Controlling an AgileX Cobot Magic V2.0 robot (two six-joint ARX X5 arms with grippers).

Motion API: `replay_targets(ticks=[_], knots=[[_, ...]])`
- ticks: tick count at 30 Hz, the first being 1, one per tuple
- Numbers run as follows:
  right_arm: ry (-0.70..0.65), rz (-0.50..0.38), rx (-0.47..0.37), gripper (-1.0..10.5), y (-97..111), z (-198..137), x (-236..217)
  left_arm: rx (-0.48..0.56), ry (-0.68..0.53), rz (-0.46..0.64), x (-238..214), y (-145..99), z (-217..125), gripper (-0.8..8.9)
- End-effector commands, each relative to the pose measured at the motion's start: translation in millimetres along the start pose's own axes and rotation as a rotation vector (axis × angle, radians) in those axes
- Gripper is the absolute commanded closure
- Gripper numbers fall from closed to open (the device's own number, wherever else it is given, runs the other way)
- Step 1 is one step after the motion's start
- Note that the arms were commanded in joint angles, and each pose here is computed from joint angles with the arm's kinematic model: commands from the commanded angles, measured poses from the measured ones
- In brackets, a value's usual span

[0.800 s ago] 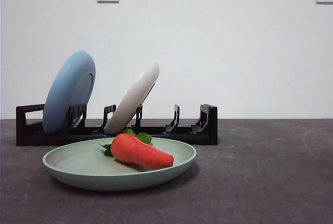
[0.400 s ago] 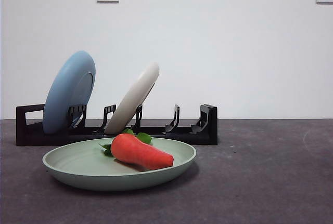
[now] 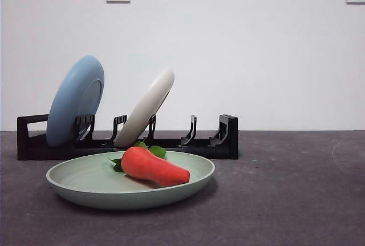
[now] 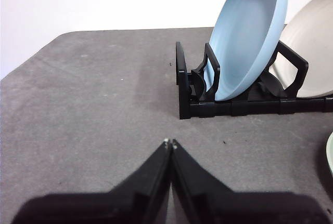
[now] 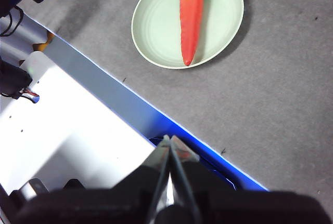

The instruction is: Take the green plate from the plate rack,put the plate on the table,take the carrot from the table,put the carrot in the plate

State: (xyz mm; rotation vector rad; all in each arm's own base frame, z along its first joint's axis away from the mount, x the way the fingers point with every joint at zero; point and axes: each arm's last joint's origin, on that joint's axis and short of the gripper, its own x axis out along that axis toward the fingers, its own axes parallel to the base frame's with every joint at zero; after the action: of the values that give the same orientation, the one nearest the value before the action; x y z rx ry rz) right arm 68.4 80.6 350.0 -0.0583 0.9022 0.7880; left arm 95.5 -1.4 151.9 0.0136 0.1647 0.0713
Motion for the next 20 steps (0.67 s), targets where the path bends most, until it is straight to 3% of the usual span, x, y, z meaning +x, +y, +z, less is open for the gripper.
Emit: replay_targets(ticks=[1, 13, 16, 20], knots=[[-0.006, 0.001, 0.002, 9.5, 0, 0, 0, -0.006, 0.004, 0.005, 1, 0, -4, 8.16], [-0.027, -0.006, 0.013, 9.5, -1, -1, -4, -0.006, 0.004, 0.005, 1, 0, -4, 8.16], [-0.086, -0.063, -0.036, 9.5, -8, -1, -11, -0.006, 0.004, 0.005, 1, 0, -4, 8.16], [-0.271, -0.157, 0.008, 9.5, -21, 4, -19, -0.006, 0.005, 0.005, 1, 0, -4, 8.16]])
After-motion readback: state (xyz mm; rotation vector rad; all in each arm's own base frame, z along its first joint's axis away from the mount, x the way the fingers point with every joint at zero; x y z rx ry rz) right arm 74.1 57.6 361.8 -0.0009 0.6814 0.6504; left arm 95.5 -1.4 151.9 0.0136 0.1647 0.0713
